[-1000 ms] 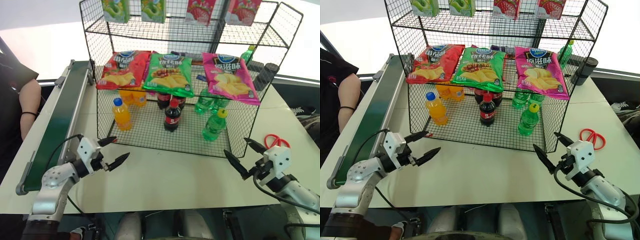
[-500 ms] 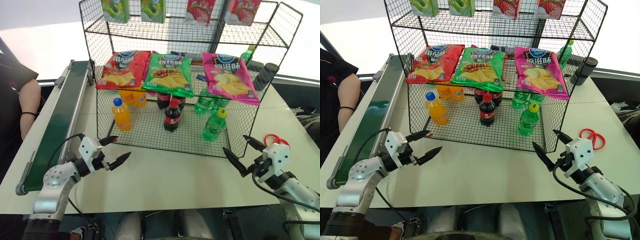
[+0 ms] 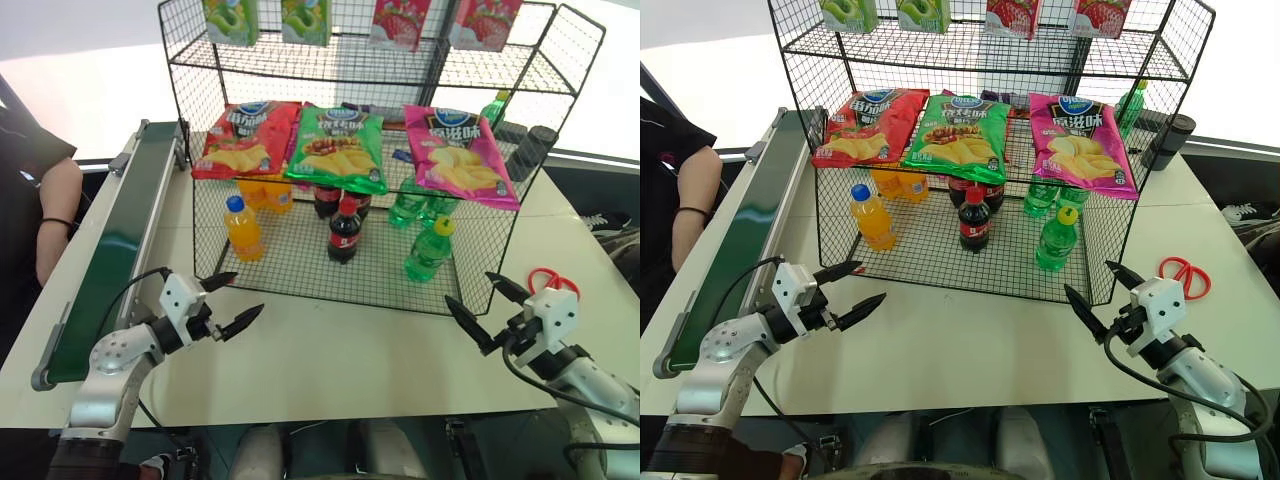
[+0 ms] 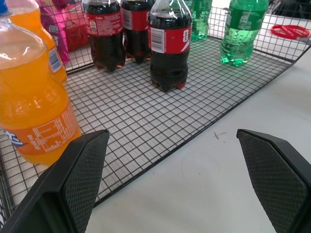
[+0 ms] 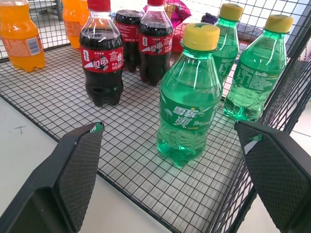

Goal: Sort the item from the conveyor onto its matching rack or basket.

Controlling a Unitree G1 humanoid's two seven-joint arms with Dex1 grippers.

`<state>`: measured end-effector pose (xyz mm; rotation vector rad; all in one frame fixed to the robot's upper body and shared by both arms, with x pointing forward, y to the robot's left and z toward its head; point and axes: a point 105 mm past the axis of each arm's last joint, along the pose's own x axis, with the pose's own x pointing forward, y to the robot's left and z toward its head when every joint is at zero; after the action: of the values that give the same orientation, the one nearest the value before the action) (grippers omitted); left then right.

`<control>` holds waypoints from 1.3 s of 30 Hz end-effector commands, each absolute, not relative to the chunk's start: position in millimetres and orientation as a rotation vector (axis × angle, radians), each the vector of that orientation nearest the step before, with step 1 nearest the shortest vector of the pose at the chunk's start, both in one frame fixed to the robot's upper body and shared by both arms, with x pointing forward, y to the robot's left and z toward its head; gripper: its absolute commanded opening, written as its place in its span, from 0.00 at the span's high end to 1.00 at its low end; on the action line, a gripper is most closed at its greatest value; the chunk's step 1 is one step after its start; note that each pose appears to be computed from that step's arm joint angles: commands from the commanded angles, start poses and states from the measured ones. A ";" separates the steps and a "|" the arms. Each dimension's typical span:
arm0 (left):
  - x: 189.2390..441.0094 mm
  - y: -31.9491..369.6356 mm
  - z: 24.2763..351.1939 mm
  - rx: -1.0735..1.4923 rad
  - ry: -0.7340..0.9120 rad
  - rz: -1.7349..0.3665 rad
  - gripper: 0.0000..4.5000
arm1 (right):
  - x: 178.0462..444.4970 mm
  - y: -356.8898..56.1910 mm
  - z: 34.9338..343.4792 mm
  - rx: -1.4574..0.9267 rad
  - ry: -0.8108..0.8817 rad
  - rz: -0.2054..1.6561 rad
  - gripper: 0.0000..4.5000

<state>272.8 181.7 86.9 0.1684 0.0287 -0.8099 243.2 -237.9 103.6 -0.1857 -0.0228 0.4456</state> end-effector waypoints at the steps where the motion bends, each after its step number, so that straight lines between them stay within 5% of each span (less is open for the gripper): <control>1: 271.3 177.2 94.2 0.183 0.000 -0.814 0.00 | 244.0 -230.3 111.6 -0.194 -0.057 0.468 0.00; 39: 283.2 159.6 90.2 0.167 -0.025 -0.859 0.00 | 246.4 -228.8 117.5 -0.218 -0.079 0.450 0.00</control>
<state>283.1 162.8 83.6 0.1527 0.0038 -0.8426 248.1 -229.9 103.7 -0.1976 -0.0258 0.4573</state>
